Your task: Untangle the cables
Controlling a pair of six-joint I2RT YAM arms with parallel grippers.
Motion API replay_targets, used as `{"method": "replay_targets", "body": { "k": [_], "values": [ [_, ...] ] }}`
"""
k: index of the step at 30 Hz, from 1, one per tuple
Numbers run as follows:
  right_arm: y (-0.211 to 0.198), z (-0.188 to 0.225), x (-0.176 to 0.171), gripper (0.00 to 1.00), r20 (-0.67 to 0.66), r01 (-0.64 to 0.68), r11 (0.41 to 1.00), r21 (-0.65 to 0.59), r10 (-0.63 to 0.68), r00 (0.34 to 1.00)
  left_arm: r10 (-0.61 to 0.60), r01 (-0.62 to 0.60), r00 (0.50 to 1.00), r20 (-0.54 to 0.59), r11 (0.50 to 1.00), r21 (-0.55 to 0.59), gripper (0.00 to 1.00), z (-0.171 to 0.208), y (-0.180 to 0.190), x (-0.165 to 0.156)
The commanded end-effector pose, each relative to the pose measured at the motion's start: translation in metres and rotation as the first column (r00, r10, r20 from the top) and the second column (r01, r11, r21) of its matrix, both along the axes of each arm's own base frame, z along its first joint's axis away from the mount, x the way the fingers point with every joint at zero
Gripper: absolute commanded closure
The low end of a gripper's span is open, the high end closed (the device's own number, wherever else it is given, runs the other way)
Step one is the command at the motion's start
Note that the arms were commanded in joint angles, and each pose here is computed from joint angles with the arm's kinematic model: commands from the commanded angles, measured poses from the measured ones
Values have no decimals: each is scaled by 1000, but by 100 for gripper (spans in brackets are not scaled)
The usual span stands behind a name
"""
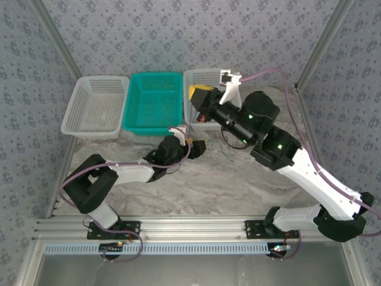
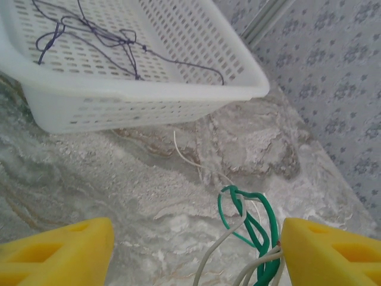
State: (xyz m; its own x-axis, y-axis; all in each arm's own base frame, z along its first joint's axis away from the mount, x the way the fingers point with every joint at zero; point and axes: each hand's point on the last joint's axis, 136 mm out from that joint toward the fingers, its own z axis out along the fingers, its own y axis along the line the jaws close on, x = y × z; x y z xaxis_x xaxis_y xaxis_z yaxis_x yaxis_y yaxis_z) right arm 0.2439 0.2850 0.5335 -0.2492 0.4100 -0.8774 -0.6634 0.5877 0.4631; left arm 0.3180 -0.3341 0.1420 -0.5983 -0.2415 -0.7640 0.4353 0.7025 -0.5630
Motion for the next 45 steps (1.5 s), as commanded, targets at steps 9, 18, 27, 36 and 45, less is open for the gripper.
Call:
{"method": "replay_targets", "body": {
  "k": [9,18,27,36,45],
  "values": [
    [-137,134,-21,100,243,273,928,253,-334,911,18,6,993,-120,981,196,61,-82,42,-27],
    [-205,119,21,100,133,567,809,156,-586,800,119,-93,985,-126,976,195,68,-81,89,-28],
    [-202,102,48,100,-28,451,852,267,-461,887,79,-60,994,-77,975,216,20,-58,105,-37],
    [-182,103,48,100,-73,334,873,355,-330,941,-23,30,999,-50,988,153,19,-41,95,-51],
    [-172,-71,83,100,-391,452,888,83,-388,834,-79,68,996,51,980,186,100,3,96,-55]
  ]
}}
